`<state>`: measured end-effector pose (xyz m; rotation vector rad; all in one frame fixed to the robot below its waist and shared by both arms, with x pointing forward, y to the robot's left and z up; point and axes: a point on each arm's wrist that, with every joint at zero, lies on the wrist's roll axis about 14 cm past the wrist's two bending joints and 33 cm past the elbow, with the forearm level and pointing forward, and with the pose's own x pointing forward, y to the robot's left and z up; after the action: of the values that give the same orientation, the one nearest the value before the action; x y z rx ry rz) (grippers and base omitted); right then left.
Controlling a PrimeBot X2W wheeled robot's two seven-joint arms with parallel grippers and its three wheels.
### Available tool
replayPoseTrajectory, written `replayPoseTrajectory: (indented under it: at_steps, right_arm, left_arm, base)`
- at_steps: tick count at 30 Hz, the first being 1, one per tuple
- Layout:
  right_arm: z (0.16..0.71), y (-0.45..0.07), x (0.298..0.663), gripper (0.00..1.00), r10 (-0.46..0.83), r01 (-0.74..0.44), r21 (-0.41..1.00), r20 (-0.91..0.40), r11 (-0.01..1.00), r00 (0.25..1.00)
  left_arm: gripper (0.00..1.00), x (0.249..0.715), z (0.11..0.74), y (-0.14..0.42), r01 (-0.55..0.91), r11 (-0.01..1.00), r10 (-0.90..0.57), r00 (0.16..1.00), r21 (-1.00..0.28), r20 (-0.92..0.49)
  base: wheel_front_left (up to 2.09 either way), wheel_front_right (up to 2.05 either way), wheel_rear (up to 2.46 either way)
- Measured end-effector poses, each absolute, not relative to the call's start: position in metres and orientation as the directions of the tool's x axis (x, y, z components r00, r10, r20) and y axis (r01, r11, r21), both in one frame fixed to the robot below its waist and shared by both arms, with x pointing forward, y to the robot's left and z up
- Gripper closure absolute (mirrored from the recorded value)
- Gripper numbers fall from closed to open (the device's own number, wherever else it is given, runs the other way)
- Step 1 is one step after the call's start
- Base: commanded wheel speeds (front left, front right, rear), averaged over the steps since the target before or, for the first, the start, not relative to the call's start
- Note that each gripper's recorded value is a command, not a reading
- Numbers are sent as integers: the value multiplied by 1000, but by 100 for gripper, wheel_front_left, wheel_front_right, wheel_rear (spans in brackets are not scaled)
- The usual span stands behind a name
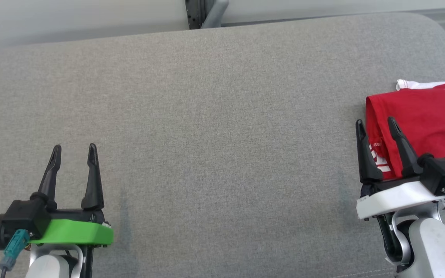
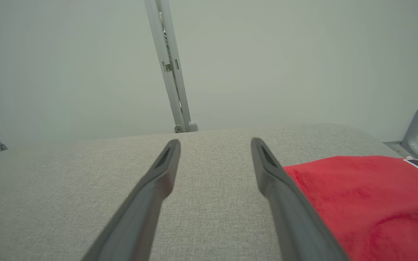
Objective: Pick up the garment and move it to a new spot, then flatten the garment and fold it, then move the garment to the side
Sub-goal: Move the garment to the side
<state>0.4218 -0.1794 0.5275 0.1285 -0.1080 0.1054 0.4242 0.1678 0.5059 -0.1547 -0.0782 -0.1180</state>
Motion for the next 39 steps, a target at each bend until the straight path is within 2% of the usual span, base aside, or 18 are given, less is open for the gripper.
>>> replayPoseTrajectory:
  at_steps: [22, 39]
  right_arm:
    - [546, -188, 368, 0, 80, -95, 110, 129, 989, 988]
    - [547, -189, 362, 0, 80, -94, 107, 122, 990, 989]
  left_arm:
    - [0, 374, 530, 179, 126, 986, -115, 988, -113, 105]
    - [0, 364, 527, 179, 127, 986, -119, 990, -111, 78]
  base:
    - [0, 0, 0]
    - [0, 0, 0]
